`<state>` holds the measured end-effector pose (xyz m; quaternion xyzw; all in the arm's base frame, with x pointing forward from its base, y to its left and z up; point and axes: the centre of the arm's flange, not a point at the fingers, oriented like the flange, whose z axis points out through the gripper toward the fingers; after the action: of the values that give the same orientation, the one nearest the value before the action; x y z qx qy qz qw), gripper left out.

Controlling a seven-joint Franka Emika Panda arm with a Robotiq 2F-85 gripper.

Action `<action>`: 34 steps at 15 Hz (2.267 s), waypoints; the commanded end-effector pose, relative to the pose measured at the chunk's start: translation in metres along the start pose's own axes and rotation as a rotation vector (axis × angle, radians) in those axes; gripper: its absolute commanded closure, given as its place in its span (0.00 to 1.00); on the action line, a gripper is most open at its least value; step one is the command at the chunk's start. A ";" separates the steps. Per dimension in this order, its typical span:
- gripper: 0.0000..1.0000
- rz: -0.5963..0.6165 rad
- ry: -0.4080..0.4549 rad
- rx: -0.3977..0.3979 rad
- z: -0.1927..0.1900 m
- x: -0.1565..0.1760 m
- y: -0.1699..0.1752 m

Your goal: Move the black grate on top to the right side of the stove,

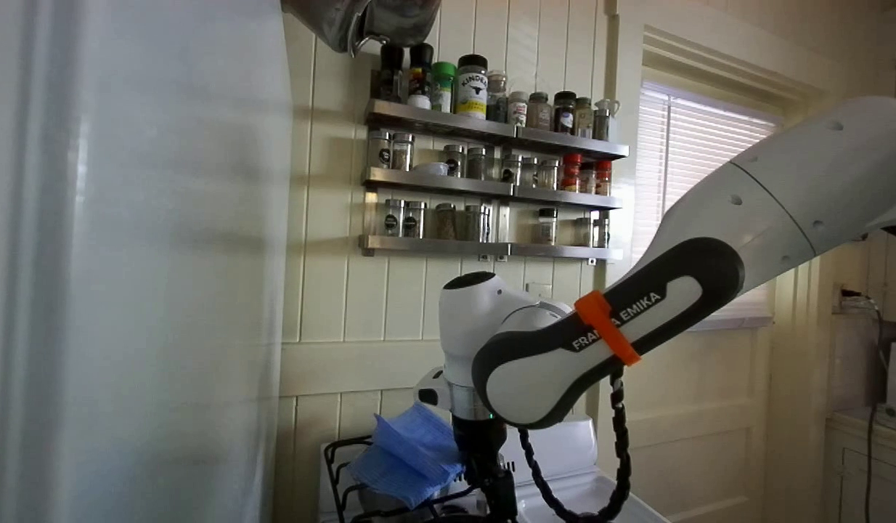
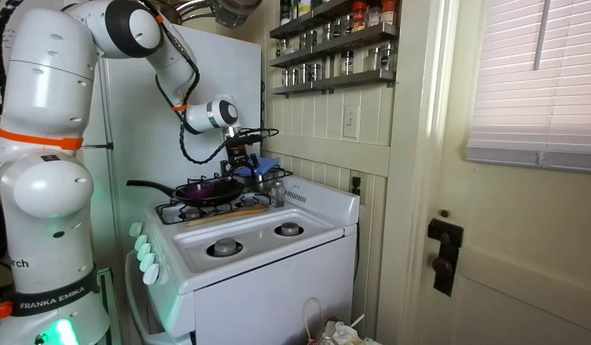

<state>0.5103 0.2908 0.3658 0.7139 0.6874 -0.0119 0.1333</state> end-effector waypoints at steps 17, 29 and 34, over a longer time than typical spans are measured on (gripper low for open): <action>0.58 0.071 0.034 0.051 0.005 -0.014 0.003; 1.00 0.059 0.034 -0.005 -0.046 -0.028 -0.015; 1.00 0.075 0.048 -0.022 -0.056 -0.047 -0.024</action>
<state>0.4922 0.2734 0.3973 0.7363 0.6654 -0.0060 0.1226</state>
